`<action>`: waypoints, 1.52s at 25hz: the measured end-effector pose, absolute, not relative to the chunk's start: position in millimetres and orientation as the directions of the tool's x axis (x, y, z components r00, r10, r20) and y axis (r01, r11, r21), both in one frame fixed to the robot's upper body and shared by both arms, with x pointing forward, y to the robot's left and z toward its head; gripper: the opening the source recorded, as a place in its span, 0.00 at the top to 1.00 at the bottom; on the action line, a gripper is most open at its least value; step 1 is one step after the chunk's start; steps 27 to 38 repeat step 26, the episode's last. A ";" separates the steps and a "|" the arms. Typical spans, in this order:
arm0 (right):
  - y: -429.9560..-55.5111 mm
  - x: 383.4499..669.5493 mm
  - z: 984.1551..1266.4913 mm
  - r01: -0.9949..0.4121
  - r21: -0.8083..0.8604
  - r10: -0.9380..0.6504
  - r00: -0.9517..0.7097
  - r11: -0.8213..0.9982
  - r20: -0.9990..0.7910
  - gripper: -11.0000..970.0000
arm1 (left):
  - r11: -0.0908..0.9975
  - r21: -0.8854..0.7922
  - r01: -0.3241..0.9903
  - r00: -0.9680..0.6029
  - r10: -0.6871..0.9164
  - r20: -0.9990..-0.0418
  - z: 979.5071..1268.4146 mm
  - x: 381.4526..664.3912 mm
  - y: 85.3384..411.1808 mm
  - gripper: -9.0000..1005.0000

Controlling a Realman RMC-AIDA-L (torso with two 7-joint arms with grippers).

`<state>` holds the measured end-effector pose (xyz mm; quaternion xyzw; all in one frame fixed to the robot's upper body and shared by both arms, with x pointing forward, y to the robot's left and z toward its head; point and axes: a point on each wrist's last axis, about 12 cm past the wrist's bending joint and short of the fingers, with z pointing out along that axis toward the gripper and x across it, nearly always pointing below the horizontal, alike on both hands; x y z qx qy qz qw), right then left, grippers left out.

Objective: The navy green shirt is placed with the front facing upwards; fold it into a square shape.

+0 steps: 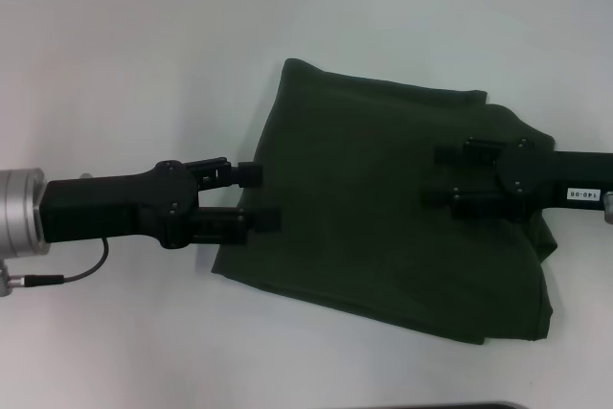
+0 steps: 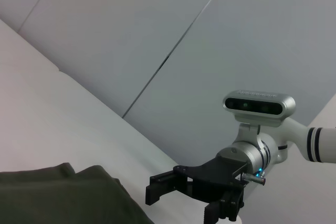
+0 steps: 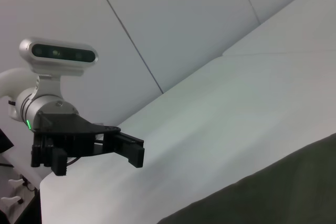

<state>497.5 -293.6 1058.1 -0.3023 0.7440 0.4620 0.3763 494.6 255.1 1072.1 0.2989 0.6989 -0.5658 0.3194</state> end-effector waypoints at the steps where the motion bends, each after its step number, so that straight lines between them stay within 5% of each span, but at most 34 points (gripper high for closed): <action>1: -293.8 497.7 1058.4 -0.798 0.459 -0.103 -0.533 0.390 -0.840 0.07 | 0.180 -0.600 0.779 -0.617 0.057 -0.785 1072.1 494.6 255.0 0.10; 38: -293.9 499.8 1060.4 -0.798 0.459 -0.099 -0.532 0.390 -0.841 0.07 | 0.181 -0.604 0.776 -0.622 0.057 -0.781 1072.7 495.8 254.4 0.10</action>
